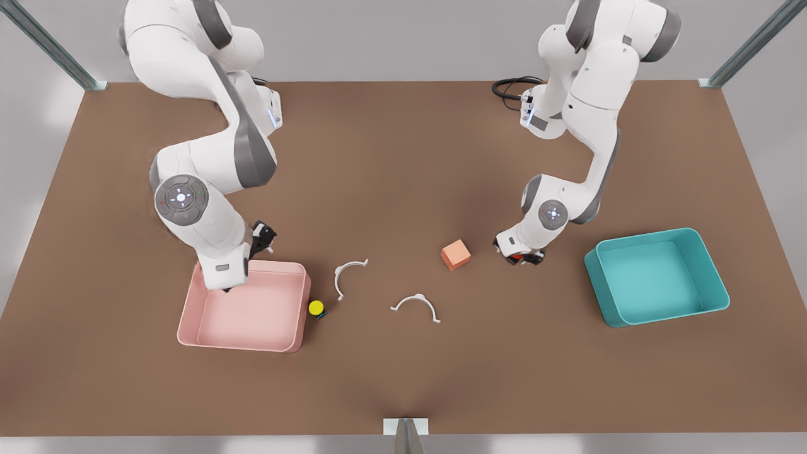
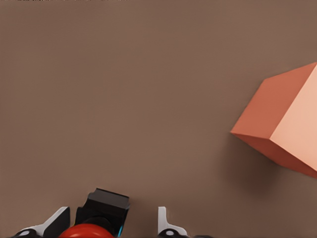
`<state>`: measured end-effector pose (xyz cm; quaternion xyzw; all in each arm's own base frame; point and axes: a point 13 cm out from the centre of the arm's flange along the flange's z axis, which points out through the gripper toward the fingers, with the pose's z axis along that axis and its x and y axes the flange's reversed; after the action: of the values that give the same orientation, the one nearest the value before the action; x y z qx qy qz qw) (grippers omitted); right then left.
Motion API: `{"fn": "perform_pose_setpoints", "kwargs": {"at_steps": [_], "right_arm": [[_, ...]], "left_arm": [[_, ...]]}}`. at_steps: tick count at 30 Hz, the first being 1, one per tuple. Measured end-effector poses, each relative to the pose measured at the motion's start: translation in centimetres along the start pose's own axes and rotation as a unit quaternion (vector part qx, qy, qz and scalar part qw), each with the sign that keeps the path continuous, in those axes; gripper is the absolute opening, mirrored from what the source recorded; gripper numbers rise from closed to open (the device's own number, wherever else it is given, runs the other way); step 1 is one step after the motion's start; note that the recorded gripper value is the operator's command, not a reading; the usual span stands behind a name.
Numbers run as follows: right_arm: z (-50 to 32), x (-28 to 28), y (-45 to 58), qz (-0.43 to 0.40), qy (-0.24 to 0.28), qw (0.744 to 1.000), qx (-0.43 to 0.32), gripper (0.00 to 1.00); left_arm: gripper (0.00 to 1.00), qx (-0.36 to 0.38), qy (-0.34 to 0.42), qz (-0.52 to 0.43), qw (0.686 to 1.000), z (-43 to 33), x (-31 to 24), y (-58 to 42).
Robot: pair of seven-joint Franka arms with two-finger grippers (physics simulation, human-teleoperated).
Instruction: Place the red button in the blue storage box with the left arm, and place the yellow button in the pink storage box with the right arm
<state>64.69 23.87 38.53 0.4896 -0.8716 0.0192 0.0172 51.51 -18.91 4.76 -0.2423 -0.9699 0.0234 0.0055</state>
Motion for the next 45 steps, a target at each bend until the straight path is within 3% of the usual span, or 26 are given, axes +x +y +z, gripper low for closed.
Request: {"fn": "perform_pose_setpoints", "kwargs": {"at_steps": [8,12,16,20,22,23,24,27,29,33,37,45], "right_arm": [[11.9,-9.7,4.2,-0.1,-0.005,0.995,0.013,1.0],[15.8,-12.8,5.6,-0.124,-0.016,0.992,0.03,1.0],[19.1,-12.8,2.8,-0.123,-0.02,0.991,0.048,1.0],[21.2,-12.7,0.9,-0.128,-0.03,0.99,0.058,1.0],[22.6,-11.6,-0.3,-0.13,-0.03,0.99,0.052,1.0],[23.1,-11.3,-0.4,-0.133,-0.032,0.99,0.046,1.0],[23.3,-11.1,-0.6,-0.136,-0.036,0.989,0.042,1.0],[23.6,-10.6,-1.3,-0.143,-0.05,0.988,0.027,1.0],[24.0,-10.0,-1.9,-0.146,-0.06,0.987,0.015,1.0],[26.9,-8.3,-0.7,-0.175,-0.047,0.983,-0.018,1.0],[28.5,-7.6,1.1,-0.226,-0.023,0.973,-0.029,1.0],[29.9,-6.4,0.8,-0.29,0.006,0.957,-0.023,1.0]], "left_arm": [[0.48,-0.006,-0.017,0.016,1.0,0.2,-0.6,1.3],[0.49,-0.013,-0.047,0.016,0.999,-3.4,-2.4,2.6],[0.5,-0.038,-0.105,-0.049,0.993,-16.4,-5.3,15.0],[0.5,-0.044,-0.081,-0.119,0.989,-20.4,1.8,31.3],[0.53,-0.02,-0.04,-0.118,0.992,-16.8,5.8,34.0],[0.91,-0.005,-0.02,-0.105,0.994,-14.9,6.8,33.9],[1.0,0.008,-0.003,-0.09,0.996,-13.1,7.4,33.4],[1.0,0.034,0.023,-0.047,0.998,-10.6,8.1,32.3],[1.0,0.026,0.01,-0.024,0.999,-12.9,6.5,33.4],[1.0,-0.034,-0.063,0.026,0.997,-28.7,-4.6,29.0],[1.0,-0.072,-0.07,0.04,0.994,-38.6,-9.1,18.5],[1.0,-0.056,-0.009,-0.059,0.997,-38.8,-9.7,14.1]]}}
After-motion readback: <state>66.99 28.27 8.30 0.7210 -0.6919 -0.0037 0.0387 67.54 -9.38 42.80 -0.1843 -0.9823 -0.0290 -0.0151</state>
